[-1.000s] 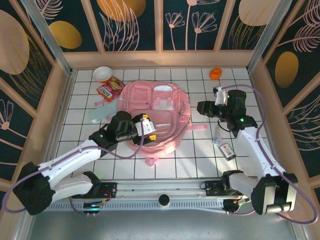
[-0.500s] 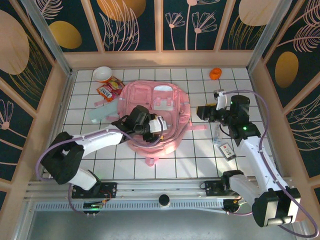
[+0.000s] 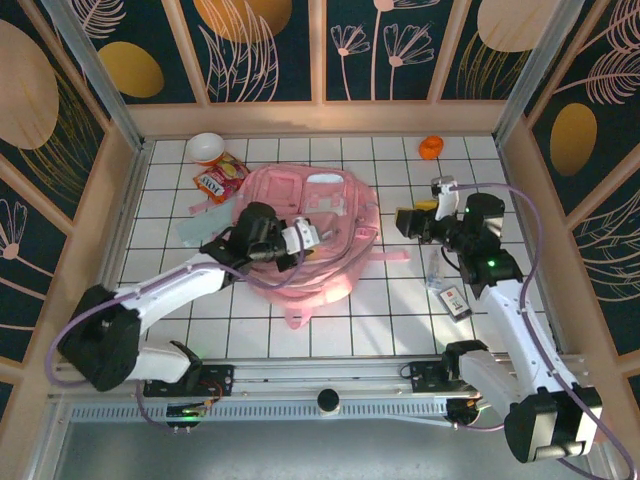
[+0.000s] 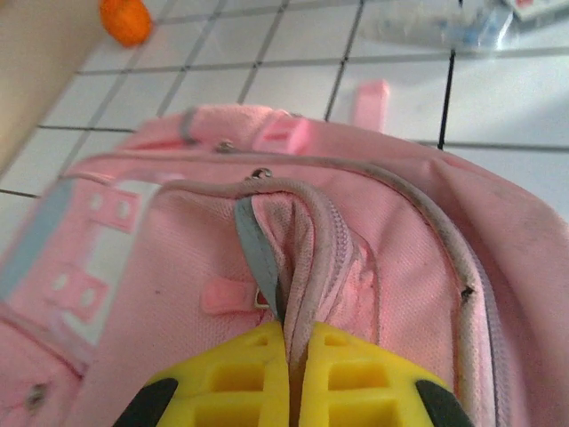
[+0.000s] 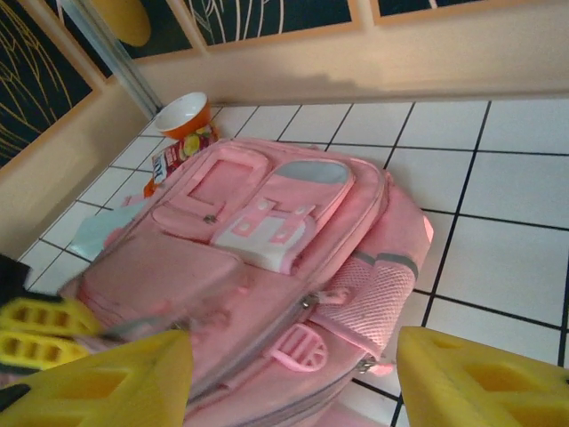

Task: Pack the student bag

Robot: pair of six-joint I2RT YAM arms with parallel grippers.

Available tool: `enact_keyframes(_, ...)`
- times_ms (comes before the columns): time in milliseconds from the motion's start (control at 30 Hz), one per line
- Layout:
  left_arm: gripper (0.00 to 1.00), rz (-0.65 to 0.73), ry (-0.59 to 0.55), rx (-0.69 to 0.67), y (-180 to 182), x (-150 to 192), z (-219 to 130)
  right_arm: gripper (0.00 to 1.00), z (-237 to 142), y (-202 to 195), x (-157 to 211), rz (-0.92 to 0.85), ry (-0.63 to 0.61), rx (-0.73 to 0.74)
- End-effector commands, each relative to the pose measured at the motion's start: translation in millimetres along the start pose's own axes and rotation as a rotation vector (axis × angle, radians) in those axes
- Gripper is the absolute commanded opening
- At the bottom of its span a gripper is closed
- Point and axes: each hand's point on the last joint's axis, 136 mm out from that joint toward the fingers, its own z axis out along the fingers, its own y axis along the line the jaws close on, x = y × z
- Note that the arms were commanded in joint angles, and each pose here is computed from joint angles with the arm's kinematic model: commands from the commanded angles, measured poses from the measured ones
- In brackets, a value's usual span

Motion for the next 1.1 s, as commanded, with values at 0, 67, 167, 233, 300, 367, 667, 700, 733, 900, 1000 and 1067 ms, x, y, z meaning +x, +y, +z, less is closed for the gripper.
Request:
enact_keyframes(0, 0.0, 0.021, -0.228, -0.003, 9, -60, -30, 0.63, 14, 6, 12, -0.151, 0.046, -0.099)
enact_keyframes(67, 0.0, 0.019, -0.248, -0.01, 13, -65, -37, 0.68, 24, 0, 19, -0.193, 0.102, -0.107)
enact_keyframes(167, 0.0, 0.009, -0.283, -0.034, 21, -71, -46, 0.7, 40, -10, 28, -0.274, 0.176, -0.125)
enact_keyframes(233, 0.0, 0.007, -0.305, -0.046, 26, -76, -49, 0.7, 52, -14, 34, -0.337, 0.214, -0.159)
enact_keyframes(300, 0.0, 0.018, -0.313, -0.051, 28, -80, -51, 0.69, 62, -16, 42, -0.388, 0.246, -0.203)
enact_keyframes(367, 0.0, 0.031, -0.31, -0.052, 30, -82, -51, 0.69, 70, -14, 48, -0.453, 0.263, -0.27)
enact_keyframes(667, 0.0, 0.059, -0.279, -0.023, 27, -81, -50, 0.68, 99, -3, 79, -0.629, 0.315, -0.565)
enact_keyframes(700, 0.0, 0.06, -0.277, -0.026, 28, -81, -51, 0.68, 103, -3, 81, -0.624, 0.319, -0.587)
enact_keyframes(733, 0.0, 0.059, -0.276, -0.029, 28, -81, -51, 0.68, 108, -2, 81, -0.619, 0.319, -0.598)
enact_keyframes(900, 0.0, 0.054, -0.266, -0.046, 31, -79, -50, 0.67, 129, -1, 98, -0.615, 0.359, -0.653)
enact_keyframes(1000, 0.0, 0.055, -0.264, -0.043, 32, -80, -48, 0.65, 136, -2, 106, -0.588, 0.388, -0.687)
enact_keyframes(1067, 0.0, 0.057, -0.261, -0.038, 32, -81, -47, 0.64, 138, -1, 109, -0.573, 0.394, -0.707)
